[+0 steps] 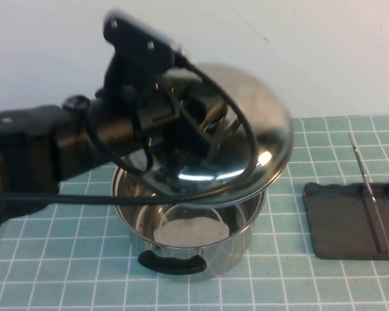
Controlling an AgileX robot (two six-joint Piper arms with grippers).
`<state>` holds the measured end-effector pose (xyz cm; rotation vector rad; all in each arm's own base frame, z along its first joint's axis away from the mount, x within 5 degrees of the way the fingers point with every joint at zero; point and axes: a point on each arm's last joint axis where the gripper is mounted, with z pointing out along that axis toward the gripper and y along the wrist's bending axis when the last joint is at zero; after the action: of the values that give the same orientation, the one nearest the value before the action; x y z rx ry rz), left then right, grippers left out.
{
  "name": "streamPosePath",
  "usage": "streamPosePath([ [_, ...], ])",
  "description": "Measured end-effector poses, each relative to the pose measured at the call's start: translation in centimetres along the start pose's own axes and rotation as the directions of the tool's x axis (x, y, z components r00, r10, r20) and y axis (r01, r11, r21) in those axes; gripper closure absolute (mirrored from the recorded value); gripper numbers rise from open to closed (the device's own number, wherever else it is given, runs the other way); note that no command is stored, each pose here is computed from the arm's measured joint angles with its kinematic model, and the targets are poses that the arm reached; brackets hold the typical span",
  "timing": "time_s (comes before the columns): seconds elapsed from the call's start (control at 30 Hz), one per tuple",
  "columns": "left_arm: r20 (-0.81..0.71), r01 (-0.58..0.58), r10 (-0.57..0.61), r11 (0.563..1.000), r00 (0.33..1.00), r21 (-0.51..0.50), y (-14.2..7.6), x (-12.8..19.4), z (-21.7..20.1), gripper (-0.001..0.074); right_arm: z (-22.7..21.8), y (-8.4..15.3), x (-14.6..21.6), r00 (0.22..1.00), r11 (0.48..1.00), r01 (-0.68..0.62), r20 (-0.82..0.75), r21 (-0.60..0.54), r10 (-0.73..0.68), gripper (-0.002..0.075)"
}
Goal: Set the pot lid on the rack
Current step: Hand over the pot lid
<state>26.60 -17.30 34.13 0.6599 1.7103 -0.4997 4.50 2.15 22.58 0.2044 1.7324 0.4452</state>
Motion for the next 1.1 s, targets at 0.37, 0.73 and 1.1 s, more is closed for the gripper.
streamPosePath([
  [0.37, 0.099, 0.246, -0.273, 0.944, 0.957, 0.219, -1.7, -4.2, -2.0, 0.0406, 2.5, 3.9, -6.8, 0.997, 0.97, -0.076, -0.019, -0.233, 0.073, 0.0335],
  [0.73, -0.011, 0.583, -0.599, 0.774, 0.8, 0.247, 1.9, -3.1, -1.8, 0.0406, 7.2, 5.6, -8.9, 0.96, 0.848, -0.264, -0.207, -0.459, 0.187, 0.0279],
  [1.1, -0.116, 0.623, -0.623, 0.716, 0.774, 0.314, 1.5, -2.0, -0.7, 0.0406, 9.3, 7.4, -12.2, 0.949, 0.752, -0.286, -0.282, -0.594, 0.139, 0.0279],
])
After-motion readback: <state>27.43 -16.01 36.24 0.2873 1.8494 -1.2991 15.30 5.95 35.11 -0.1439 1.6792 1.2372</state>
